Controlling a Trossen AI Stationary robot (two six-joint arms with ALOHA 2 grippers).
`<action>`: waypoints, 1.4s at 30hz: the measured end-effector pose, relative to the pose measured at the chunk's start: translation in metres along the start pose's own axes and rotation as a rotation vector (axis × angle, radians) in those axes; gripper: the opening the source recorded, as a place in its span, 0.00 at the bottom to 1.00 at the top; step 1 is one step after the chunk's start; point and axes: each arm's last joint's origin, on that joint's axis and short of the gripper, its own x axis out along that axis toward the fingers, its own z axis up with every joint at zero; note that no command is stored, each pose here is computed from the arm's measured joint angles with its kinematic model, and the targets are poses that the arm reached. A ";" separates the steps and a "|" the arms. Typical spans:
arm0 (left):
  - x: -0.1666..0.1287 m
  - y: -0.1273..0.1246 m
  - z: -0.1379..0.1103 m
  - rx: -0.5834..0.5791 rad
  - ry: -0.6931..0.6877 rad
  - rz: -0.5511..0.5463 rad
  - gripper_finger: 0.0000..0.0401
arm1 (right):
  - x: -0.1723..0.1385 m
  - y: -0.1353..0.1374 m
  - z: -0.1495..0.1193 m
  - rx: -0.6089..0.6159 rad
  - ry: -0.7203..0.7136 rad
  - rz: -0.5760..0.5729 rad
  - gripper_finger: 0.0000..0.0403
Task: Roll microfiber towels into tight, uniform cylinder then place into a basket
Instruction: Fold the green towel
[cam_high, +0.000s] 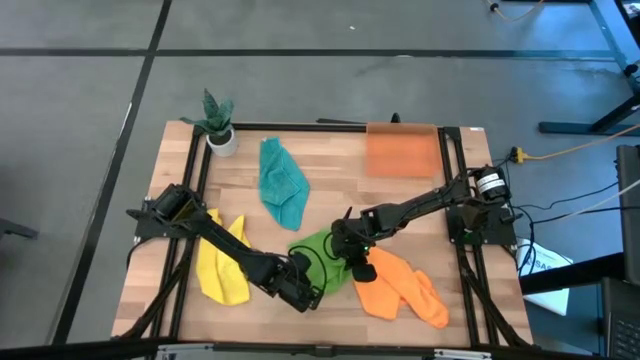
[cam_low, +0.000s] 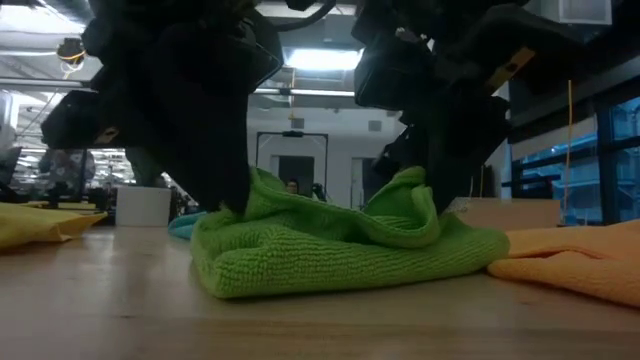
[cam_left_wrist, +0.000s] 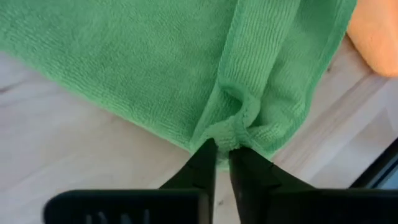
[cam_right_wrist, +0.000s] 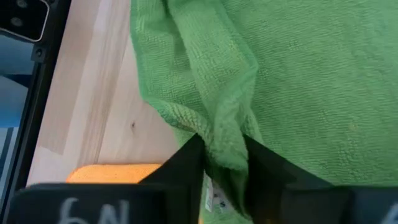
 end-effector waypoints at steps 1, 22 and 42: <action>0.000 0.000 0.001 0.000 -0.001 0.004 0.12 | 0.000 -0.001 0.000 0.003 -0.002 -0.003 0.28; -0.033 0.010 0.007 0.023 0.007 0.086 0.19 | -0.021 -0.020 0.022 0.156 -0.063 -0.115 0.32; -0.053 -0.017 -0.027 0.605 -0.131 -0.205 0.19 | -0.030 0.021 0.001 -0.319 0.117 0.013 0.29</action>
